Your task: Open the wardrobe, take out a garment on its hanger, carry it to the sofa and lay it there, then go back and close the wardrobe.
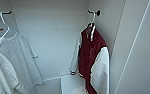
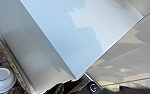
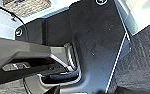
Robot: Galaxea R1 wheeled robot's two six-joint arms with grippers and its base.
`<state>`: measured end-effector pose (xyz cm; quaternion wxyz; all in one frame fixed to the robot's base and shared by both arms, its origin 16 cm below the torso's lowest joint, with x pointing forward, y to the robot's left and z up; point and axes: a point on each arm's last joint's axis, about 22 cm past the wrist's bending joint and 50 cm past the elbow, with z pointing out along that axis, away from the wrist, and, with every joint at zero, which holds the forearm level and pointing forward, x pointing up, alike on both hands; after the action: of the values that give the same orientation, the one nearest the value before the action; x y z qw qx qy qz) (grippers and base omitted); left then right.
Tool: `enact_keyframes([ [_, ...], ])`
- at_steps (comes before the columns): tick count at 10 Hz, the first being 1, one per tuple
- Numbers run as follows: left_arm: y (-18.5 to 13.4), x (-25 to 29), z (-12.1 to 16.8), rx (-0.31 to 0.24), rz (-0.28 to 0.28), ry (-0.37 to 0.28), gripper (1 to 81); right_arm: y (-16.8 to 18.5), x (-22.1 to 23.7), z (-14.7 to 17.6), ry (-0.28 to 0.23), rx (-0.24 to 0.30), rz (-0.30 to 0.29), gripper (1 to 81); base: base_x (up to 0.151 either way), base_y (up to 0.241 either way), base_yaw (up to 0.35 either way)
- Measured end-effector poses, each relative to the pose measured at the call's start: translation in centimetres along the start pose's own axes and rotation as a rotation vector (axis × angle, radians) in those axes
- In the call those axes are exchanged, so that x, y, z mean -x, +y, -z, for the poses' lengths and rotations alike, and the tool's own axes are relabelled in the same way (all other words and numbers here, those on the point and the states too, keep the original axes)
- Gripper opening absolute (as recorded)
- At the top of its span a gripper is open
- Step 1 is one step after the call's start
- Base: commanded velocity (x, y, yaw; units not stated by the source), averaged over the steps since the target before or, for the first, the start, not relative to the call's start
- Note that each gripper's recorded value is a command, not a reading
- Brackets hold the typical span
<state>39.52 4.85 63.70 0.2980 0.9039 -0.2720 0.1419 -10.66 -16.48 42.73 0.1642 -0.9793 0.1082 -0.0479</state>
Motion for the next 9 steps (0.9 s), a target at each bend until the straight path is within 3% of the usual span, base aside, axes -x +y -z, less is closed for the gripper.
enact_keyframes([
  [2,2.0,-2.2,1.3,0.027,-0.002,-0.006,81.1,0.0,-0.5,0.0,0.005,0.000,0.001,81.1,0.000,0.000,0.000],
  [5,3.0,-10.0,4.4,0.010,-0.045,0.042,81.1,0.0,-0.4,0.0,0.003,0.001,0.001,81.1,0.000,0.000,0.000],
  [9,7.6,-21.4,7.8,-0.004,-0.091,0.112,81.1,0.2,-0.5,0.0,0.003,0.003,-0.003,81.1,0.000,0.000,0.000],
])
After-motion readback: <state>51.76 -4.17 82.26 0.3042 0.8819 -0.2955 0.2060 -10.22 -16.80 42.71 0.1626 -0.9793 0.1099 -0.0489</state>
